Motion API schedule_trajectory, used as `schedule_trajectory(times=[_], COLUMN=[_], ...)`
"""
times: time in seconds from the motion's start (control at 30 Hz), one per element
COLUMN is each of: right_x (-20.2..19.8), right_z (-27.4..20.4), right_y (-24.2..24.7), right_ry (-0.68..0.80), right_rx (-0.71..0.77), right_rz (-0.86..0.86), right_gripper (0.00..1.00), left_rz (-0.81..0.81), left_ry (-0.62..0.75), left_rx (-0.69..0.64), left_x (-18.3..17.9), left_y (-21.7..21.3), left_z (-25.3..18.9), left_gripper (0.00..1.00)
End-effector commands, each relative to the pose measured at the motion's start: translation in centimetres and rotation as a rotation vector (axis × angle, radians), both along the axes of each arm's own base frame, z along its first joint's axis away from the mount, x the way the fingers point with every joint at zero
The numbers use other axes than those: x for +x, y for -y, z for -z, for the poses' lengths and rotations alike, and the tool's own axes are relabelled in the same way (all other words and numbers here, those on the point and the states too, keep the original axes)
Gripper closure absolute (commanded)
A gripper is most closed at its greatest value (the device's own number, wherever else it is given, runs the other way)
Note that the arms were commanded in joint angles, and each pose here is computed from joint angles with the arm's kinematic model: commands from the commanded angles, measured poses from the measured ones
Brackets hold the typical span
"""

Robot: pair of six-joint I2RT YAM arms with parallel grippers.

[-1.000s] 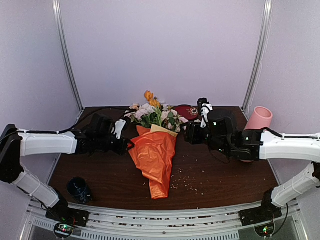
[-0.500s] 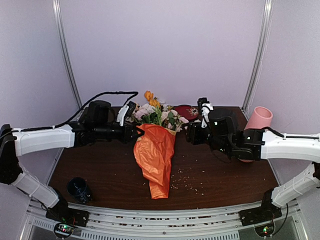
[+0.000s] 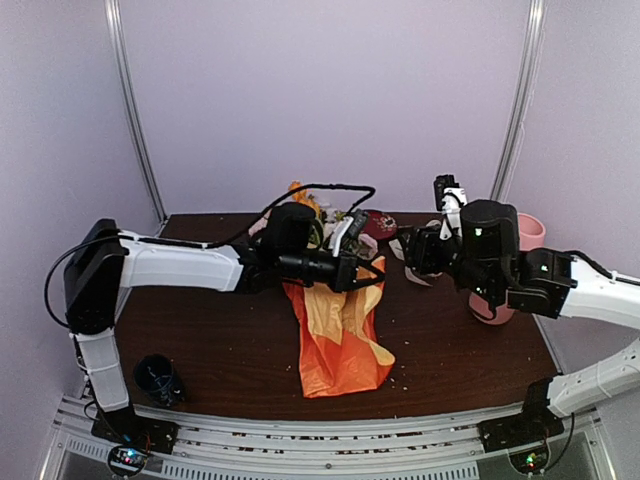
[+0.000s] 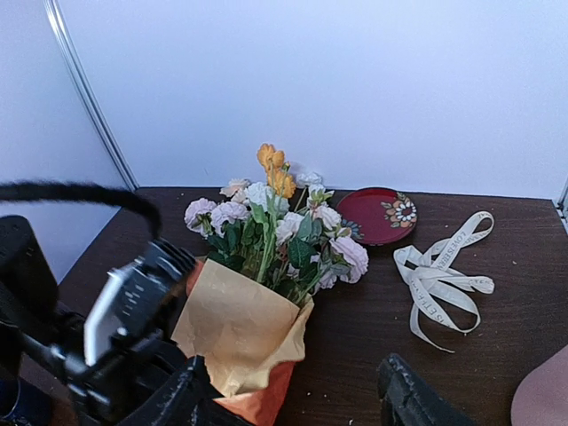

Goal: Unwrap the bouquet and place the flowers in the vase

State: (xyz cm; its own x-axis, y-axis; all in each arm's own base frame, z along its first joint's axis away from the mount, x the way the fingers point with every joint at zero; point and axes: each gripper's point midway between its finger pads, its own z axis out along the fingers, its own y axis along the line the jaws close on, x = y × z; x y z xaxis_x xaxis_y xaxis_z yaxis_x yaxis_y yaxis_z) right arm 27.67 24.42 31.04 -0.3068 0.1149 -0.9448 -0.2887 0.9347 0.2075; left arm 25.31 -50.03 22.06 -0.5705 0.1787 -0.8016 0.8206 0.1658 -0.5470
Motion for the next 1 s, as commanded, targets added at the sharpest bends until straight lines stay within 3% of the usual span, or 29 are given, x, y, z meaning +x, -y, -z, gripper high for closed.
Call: schedule_trajectory(times=[0.0,0.07,0.1,0.2,0.33,0.63,0.8,0.97], right_x=[-0.3,-0.6,-0.7,-1.0,-1.0,-0.5,0.0,0.5], right_z=[-0.1,-0.3,-0.3,-0.6,-0.8,0.5,5.7,11.9], right_y=[2.8,3.6,3.9,4.8,5.6,3.3,-0.7,-2.0], right_ry=[0.001,0.002,0.002,0.01,0.021,-0.026,-0.141,-0.256], right_rx=[-0.031,-0.029,-0.031,-0.03,-0.04,0.013,0.069,0.071], right_rz=[0.078,0.091,0.098,0.116,0.143,0.084,-0.016,-0.006], right_gripper=[0.35,0.35,0.35,0.34,0.33,0.32,0.33,0.34], left_rz=[0.061,0.076,0.076,0.067,0.014,-0.114,-0.289,-0.533], left_ry=[-0.025,-0.05,-0.061,-0.059,-0.006,0.075,0.148,0.132], left_rx=[-0.054,-0.04,-0.033,-0.019,0.026,0.087,0.161,0.313], left_x=[-0.1,-0.1,0.0,0.2,0.9,0.4,0.9,4.4], left_y=[4.1,5.4,5.7,5.8,4.9,0.0,-5.3,-11.1], left_z=[0.6,1.8,2.1,2.3,1.6,-1.8,-2.9,-0.6], left_gripper=[1.0,0.97,0.89,0.47,0.05,0.02,0.02,0.02])
